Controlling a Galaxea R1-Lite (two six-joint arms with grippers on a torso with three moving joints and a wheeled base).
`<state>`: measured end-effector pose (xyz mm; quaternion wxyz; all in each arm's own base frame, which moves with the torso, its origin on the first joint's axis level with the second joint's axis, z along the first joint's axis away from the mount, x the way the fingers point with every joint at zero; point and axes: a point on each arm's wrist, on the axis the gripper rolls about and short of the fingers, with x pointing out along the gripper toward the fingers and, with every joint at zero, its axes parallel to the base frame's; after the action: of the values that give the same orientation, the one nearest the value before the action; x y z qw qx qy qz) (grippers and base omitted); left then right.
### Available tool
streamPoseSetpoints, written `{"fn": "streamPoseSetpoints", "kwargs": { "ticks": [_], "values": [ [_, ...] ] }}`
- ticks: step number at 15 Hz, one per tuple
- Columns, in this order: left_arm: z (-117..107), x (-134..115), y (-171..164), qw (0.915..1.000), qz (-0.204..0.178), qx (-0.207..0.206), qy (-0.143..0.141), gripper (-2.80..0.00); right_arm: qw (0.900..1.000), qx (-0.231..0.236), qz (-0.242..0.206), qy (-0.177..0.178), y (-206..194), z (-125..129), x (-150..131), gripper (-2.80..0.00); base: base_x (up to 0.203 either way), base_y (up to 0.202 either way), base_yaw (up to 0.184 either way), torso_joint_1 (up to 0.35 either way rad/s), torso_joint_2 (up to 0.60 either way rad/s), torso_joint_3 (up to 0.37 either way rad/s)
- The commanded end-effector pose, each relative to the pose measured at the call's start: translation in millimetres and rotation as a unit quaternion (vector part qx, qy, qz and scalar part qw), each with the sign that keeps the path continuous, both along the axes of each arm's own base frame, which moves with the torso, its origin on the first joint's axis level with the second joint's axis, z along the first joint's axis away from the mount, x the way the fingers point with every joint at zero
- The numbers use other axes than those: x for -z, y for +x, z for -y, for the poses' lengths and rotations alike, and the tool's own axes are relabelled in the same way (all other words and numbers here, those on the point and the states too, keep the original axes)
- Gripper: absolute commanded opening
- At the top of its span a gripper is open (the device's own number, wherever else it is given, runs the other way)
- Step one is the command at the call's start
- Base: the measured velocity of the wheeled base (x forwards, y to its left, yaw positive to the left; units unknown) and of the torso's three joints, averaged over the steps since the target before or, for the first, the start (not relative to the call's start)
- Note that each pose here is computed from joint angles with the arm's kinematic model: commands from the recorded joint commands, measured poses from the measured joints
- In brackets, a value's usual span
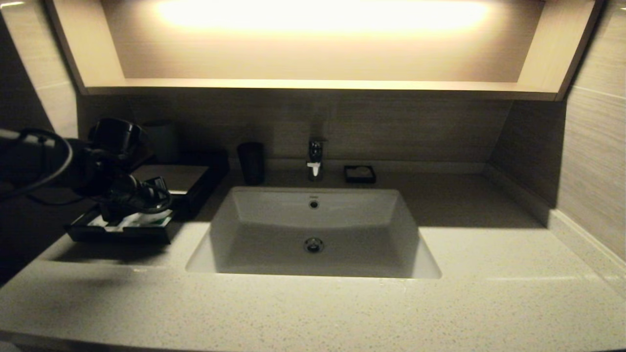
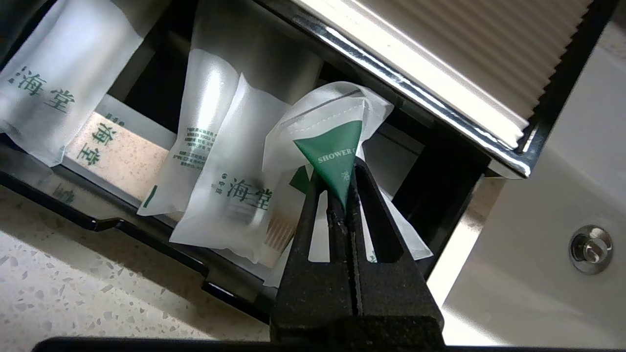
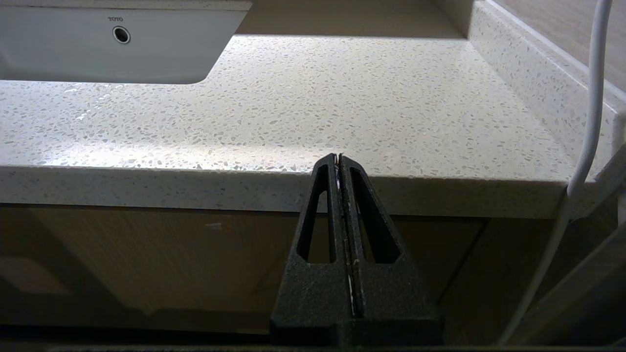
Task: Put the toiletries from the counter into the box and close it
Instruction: Place the bathroom toiletry into the drawer
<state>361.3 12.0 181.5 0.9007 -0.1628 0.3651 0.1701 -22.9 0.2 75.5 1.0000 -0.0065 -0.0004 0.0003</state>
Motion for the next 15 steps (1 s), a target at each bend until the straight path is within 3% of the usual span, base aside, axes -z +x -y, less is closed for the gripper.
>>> {"fn": "streamPoseSetpoints", "kwargs": {
  "ticks": [1,8,9,15],
  "values": [
    [0.3,4.0,1.4,1.0000,-0.006,-0.001,0.000,-2.80,1.000,0.000,0.000,0.000,0.1,0.0,0.4,-2.80,0.000,0.000,0.000,0.000,0.00,0.000],
    [-0.1,4.8,2.2,1.0000,-0.008,-0.001,0.001,-2.80,1.000,0.000,-0.001,0.000,0.2,0.0,0.4,-2.80,0.000,0.000,0.000,0.000,0.00,0.000],
    [0.2,4.5,2.2,1.0000,-0.007,-0.001,0.001,0.00,1.000,0.000,-0.001,0.000,0.2,0.0,0.4,-2.80,0.000,0.000,0.000,0.000,0.00,0.000],
    [-0.2,-3.1,-2.3,1.0000,0.002,-0.002,0.002,0.00,1.000,0.000,-0.001,0.000,0.2,0.0,0.4,-2.80,0.000,0.000,0.000,0.000,0.00,0.000]
  ]
}}
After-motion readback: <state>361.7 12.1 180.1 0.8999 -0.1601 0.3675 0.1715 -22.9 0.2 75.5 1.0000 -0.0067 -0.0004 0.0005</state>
